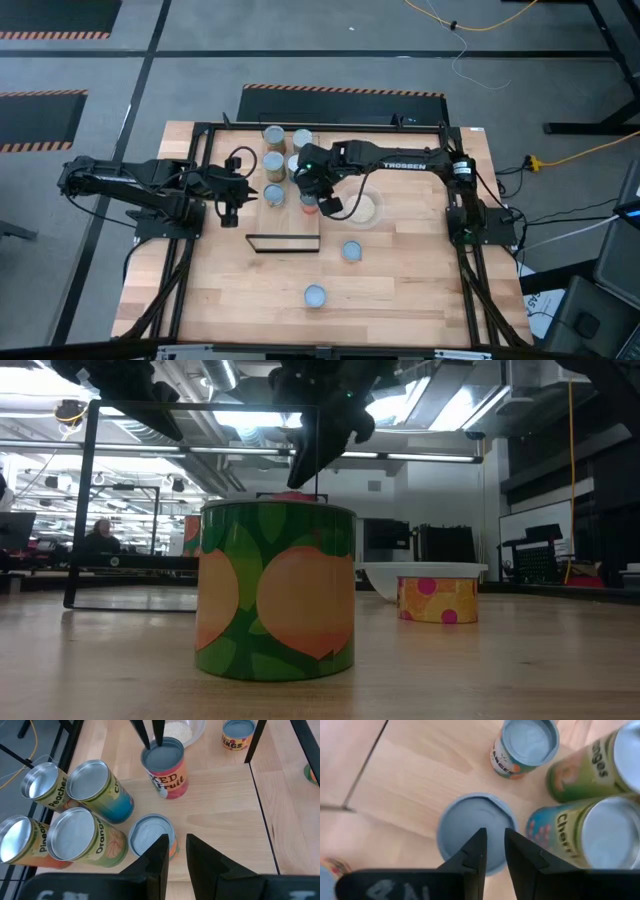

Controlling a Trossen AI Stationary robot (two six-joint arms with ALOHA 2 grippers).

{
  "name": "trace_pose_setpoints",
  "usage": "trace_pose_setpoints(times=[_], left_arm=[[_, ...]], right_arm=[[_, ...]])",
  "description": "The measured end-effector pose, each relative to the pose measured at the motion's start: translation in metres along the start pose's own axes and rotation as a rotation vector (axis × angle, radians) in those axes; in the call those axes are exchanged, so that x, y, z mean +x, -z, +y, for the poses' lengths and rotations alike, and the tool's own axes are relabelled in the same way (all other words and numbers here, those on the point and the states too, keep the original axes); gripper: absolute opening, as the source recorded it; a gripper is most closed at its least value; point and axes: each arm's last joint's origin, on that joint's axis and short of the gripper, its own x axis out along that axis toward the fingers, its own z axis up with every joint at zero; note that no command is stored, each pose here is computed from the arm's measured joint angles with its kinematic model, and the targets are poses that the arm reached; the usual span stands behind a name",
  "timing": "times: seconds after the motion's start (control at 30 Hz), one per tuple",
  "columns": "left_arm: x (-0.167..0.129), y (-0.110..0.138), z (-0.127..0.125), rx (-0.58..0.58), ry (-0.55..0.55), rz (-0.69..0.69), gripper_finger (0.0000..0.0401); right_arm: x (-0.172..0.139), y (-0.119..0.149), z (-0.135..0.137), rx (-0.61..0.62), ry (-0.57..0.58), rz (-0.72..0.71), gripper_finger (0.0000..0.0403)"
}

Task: Pick and place cans onto a shelf
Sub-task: Put the small canned mixed fruit can on the shelf

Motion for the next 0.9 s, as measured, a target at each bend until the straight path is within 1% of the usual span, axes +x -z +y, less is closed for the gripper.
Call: trace_pose_setpoints(times=[0.13,0.27,0.4,0.57,0.7,0.9], left_arm=[[0.0,0.0,0.0,0.001,0.001,0.001,0.0058],[0.0,0.0,0.0,0.0,0.001,0.001,0.0058],[0.0,0.0,0.0,0.0,0.001,0.001,0.0058],[0.0,0.0,0.0,0.0,0.001,0.001,0.0058],[0.0,0.0,0.0,0.001,0.001,0.001,0.0058],[0.0,0.0,0.0,0.001,0.001,0.001,0.0058]], right_arm=[[0.0,0.0,0.004,0.186,-0.011,0.016,0.0071],[0.0,0.002,0.002,0.391,-0.006,0.022,0.0071],[-0.001,0.007,-0.005,0.543,-0.001,0.04,0.0071],[-0.002,0.018,-0.009,0.677,-0.005,0.111,0.0071],[-0.003,0.023,-0.011,0.741,-0.01,0.14,0.0071],[-0.003,0.022,-0.011,0.743,-0.032,0.134,0.0071]])
